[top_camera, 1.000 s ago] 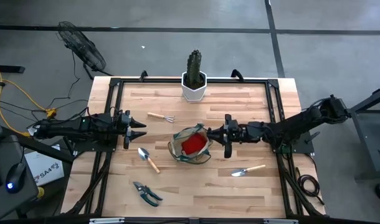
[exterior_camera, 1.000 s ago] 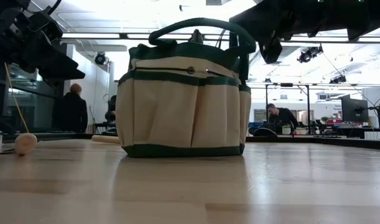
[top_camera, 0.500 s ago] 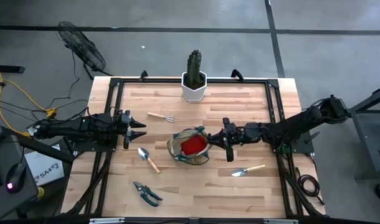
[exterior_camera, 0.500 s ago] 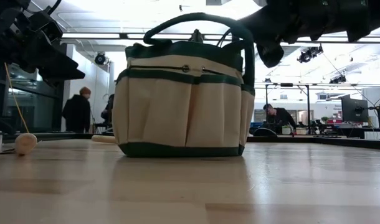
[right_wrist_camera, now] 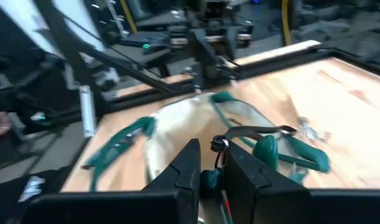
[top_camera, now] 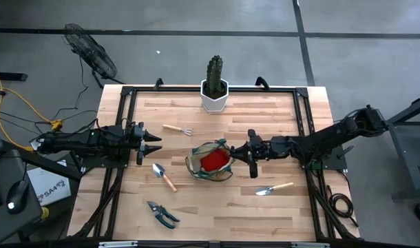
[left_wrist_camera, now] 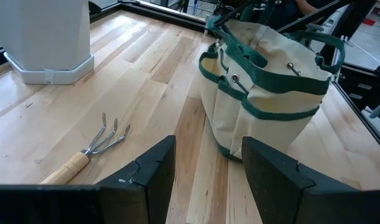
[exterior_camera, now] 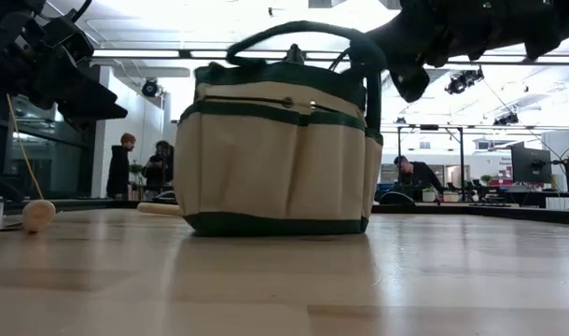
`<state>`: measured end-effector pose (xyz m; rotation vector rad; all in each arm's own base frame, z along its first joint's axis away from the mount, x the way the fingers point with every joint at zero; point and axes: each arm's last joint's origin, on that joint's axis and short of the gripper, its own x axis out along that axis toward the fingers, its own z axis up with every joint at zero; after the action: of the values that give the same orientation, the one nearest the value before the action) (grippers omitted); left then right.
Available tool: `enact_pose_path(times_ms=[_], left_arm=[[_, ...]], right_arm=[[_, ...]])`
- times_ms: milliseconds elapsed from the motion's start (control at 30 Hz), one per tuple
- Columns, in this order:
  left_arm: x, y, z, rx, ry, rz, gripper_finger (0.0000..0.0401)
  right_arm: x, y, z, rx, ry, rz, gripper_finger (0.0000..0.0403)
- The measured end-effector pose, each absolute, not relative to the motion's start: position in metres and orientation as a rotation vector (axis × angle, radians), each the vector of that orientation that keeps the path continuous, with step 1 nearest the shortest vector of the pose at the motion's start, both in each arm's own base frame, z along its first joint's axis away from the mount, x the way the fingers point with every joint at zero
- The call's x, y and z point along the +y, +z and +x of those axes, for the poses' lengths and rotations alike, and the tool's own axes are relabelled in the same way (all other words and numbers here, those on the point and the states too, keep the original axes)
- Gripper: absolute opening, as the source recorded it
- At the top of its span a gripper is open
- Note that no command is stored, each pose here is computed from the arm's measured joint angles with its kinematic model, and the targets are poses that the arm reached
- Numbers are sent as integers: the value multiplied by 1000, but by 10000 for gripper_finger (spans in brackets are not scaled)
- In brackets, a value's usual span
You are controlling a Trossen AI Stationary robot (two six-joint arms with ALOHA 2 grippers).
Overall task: Pick & Place Garden tools in Gardening bag
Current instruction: Adjust the green shears in the brown gardening bag
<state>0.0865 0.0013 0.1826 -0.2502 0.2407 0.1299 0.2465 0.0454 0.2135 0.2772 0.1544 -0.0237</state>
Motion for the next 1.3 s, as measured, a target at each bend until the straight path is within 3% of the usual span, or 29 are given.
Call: enact_pose_path(times_ms=[400, 1300], left_arm=[[1, 183, 86, 240, 131, -250, 180], [1, 183, 86, 239, 134, -274, 180]], right_arm=[[57, 241, 244, 340, -128, 211, 36], [54, 268, 243, 534, -255, 151, 35]])
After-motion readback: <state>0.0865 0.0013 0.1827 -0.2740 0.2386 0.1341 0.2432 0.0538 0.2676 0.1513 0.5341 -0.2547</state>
